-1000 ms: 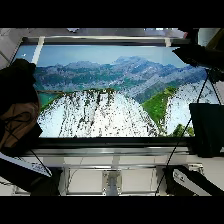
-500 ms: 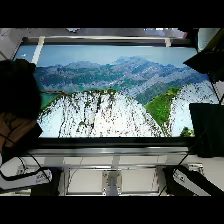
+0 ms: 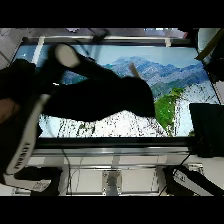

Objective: Fold the clothes and pants, and hang the long-sleeved shirts on hangers.

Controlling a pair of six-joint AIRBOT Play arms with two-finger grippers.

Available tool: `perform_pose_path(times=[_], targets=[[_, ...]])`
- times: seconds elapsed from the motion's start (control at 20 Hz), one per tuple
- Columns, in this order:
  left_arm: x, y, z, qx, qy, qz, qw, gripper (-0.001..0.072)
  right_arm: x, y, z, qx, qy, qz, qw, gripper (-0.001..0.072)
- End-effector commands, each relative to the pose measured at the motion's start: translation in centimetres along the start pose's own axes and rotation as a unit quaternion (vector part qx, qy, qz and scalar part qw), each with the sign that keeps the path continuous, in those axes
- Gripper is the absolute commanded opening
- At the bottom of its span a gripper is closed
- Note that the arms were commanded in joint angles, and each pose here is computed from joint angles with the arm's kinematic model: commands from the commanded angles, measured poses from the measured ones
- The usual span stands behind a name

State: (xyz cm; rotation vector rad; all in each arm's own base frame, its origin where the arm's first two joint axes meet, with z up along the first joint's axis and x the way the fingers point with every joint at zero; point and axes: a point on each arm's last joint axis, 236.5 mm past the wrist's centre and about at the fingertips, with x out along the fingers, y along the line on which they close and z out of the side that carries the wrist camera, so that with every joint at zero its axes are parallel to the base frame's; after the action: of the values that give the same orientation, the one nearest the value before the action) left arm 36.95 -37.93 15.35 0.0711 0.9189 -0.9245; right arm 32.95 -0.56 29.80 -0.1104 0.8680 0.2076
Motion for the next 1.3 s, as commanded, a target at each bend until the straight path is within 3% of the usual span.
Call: perform_pose_path(times=[0.0, 0.05, 0.1, 0.2, 0.3, 0.35, 0.5, 0.6, 0.75, 0.8, 0.85, 1.1, 1.25], targets=[[10.7, -8.5, 1.3, 0.068, -0.072, -0.048, 0.994, 0.0073, 0.8, -2.4, -0.7, 0.009, 0.026, -0.041, 0.999, 0.0389], [11.1, -8.3, 2.8, 0.078, -0.109, -0.034, 0.990, 0.0341, 1.2, -3.1, -1.0, 0.009, 0.034, -0.052, 0.998, 0.0389], [10.2, -6.9, 4.9, 0.105, -0.147, -0.001, 0.984, 0.0655, 1.6, -3.8, -1.3, 0.009, 0.041, -0.063, 0.997, 0.0389], [5.4, -1.1, 8.6, 0.176, -0.181, 0.109, 0.961, 0.0673, 2.8, -5.1, -2.7, 0.024, 0.062, -0.068, 0.995, 0.0389], [-2.0, 7.6, 9.4, 0.185, -0.155, 0.243, 0.940, 0.0601, 4.6, -7.0, -5.7, 0.063, 0.106, -0.070, 0.990, 0.0389], [-5.8, 12.5, 7.9, 0.152, -0.117, 0.300, 0.934, 0.0586, 5.8, -8.0, -7.9, 0.094, 0.134, -0.066, 0.984, 0.0389], [-15.8, 25.2, -2.9, -0.089, 0.011, 0.388, 0.917, 0.0587, 9.8, -8.1, -15.5, 0.188, 0.205, -0.015, 0.960, 0.0389], [-18.8, 28.9, -9.9, -0.206, 0.050, 0.367, 0.906, 0.0586, 12.5, -6.6, -20.0, 0.241, 0.207, 0.028, 0.948, 0.0390], [-19.5, 29.3, -16.8, -0.301, 0.032, 0.303, 0.904, 0.0586, 16.6, -1.6, -25.1, 0.282, 0.192, 0.112, 0.933, 0.0394], [-19.6, 29.5, -19.0, -0.314, 0.036, 0.304, 0.899, 0.0587, 17.7, -0.1, -27.0, 0.298, 0.205, 0.129, 0.923, 0.0442], [-19.6, 29.8, -21.5, -0.329, 0.047, 0.310, 0.891, 0.0586, 18.5, 1.1, -28.1, 0.315, 0.211, 0.144, 0.914, 0.0560], [-16.4, 29.4, -29.9, -0.383, 0.104, 0.298, 0.868, 0.0586, 19.9, 7.4, -32.2, 0.369, 0.240, 0.230, 0.868, 0.0571], [-14.1, 29.2, -30.6, -0.404, 0.083, 0.277, 0.868, 0.0586, 21.6, 5.0, -31.9, 0.366, 0.211, 0.180, 0.888, 0.0569]])
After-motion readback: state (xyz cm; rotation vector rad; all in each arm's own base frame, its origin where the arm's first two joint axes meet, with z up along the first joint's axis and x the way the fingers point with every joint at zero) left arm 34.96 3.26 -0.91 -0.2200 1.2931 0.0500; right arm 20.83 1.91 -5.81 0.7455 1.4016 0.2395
